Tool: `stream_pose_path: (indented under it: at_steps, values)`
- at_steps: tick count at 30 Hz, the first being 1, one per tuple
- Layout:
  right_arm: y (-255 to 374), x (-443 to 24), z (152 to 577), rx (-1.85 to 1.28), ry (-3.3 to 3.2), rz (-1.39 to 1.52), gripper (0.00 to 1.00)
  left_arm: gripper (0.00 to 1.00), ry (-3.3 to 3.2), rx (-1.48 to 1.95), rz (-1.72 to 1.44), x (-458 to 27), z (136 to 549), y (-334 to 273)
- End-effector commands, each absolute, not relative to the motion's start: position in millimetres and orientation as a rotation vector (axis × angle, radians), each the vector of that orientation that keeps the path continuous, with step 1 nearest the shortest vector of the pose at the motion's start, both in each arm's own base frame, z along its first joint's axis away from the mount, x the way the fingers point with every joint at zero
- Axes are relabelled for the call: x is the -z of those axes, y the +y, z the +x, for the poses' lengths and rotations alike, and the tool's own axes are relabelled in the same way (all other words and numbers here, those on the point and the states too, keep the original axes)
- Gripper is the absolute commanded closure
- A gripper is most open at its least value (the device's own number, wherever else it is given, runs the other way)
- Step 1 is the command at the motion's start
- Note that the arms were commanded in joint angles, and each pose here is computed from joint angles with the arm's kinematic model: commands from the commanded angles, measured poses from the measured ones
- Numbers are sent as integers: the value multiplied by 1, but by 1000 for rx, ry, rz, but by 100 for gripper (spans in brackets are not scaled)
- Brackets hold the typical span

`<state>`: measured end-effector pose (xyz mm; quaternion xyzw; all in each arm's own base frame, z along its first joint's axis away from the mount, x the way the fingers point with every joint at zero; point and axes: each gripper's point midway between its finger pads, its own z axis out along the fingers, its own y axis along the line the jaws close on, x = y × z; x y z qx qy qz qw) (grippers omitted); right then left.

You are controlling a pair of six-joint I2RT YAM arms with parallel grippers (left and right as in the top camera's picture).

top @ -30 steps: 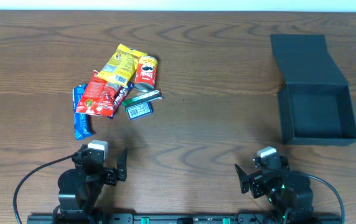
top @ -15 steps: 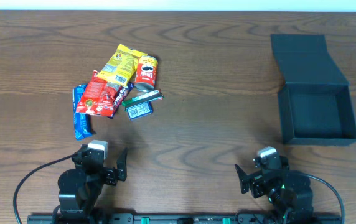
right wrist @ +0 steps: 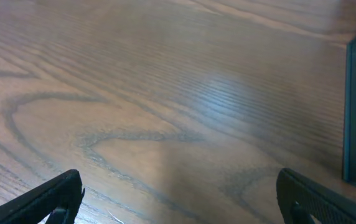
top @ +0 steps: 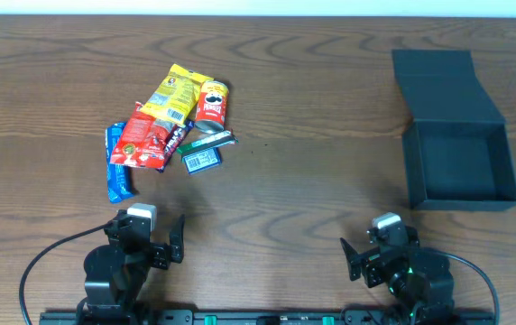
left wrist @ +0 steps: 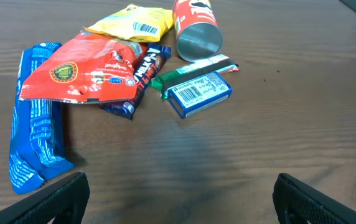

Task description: Pack container

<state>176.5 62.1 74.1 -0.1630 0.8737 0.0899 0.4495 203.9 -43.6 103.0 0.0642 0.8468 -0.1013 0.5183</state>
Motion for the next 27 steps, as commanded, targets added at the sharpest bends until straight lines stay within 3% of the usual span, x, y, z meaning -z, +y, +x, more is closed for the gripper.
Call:
stream_pose_path:
  at_steps: [1,6,14,18,27]
  values:
    - [64,-78,179,-243,2137,-391,1,5,2037,252,142,-98,204,-44]
    - [86,-102,184,-410,2038,-378,0,5,2037,252,142,-98,204,-44]
    - [93,-133,196,-891,1994,294,1,4,2037,252,142,-98,204,-44]
    - [93,-136,197,-967,1980,405,1,5,2037,252,142,-98,204,-44]
    - [100,-163,201,-856,1890,108,1,5,2037,252,142,-98,204,-44]
